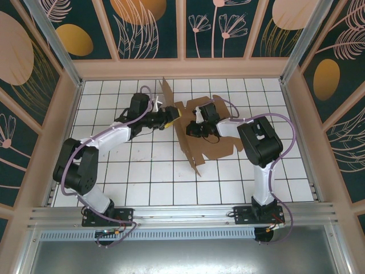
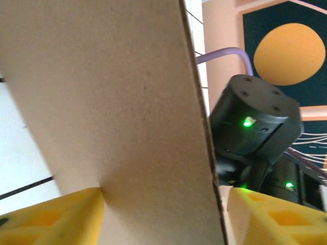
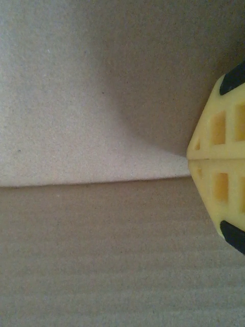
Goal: Fold the paper box
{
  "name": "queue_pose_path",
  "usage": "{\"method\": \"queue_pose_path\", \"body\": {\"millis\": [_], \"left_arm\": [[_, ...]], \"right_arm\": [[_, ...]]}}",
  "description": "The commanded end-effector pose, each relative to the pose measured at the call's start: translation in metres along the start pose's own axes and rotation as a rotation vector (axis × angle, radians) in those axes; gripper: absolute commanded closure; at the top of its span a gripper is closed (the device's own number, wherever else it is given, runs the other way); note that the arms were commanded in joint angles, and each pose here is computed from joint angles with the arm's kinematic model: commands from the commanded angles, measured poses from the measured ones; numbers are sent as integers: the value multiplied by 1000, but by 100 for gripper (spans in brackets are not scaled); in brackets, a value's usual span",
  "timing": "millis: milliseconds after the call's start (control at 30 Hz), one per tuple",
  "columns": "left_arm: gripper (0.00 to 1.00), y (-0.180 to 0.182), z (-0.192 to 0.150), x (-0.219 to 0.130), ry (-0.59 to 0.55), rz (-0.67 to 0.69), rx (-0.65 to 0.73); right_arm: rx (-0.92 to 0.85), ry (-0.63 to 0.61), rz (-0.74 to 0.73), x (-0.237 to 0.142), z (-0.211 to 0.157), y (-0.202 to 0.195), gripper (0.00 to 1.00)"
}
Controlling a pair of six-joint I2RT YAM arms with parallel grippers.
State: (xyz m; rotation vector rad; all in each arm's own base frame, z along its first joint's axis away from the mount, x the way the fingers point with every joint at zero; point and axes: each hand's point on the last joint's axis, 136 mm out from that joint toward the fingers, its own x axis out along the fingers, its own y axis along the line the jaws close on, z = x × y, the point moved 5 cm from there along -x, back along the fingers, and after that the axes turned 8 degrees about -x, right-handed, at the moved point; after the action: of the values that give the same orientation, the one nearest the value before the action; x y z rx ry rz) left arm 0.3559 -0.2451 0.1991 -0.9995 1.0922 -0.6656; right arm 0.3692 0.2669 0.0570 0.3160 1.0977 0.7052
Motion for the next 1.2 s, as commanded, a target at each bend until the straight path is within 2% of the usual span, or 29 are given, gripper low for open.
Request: {"method": "queue_pose_path", "body": {"millis": [0, 200, 533, 767, 1000, 1067, 1167], "left_arm": [[26, -30, 11, 8, 1, -79, 72], [19, -24, 17, 38, 48, -61, 65], [12, -29, 21, 60, 90, -74, 90], [11, -32, 30, 51, 66, 96, 208], [18, -37, 39, 30, -11, 247, 341], [25, -33, 37, 31, 4, 257, 347], [44, -23, 40, 29, -16, 335, 373]], "right_arm": [[132, 169, 9, 9, -50, -12, 98], [202, 105, 79, 1, -46, -2, 94], [305, 13, 226, -2, -38, 11, 92], [357, -75, 212, -11, -22, -1, 90], [334, -75, 121, -9, -19, -12, 90], [335, -75, 116, -8, -19, -14, 91], [336, -72, 103, -5, -21, -17, 92]]}}
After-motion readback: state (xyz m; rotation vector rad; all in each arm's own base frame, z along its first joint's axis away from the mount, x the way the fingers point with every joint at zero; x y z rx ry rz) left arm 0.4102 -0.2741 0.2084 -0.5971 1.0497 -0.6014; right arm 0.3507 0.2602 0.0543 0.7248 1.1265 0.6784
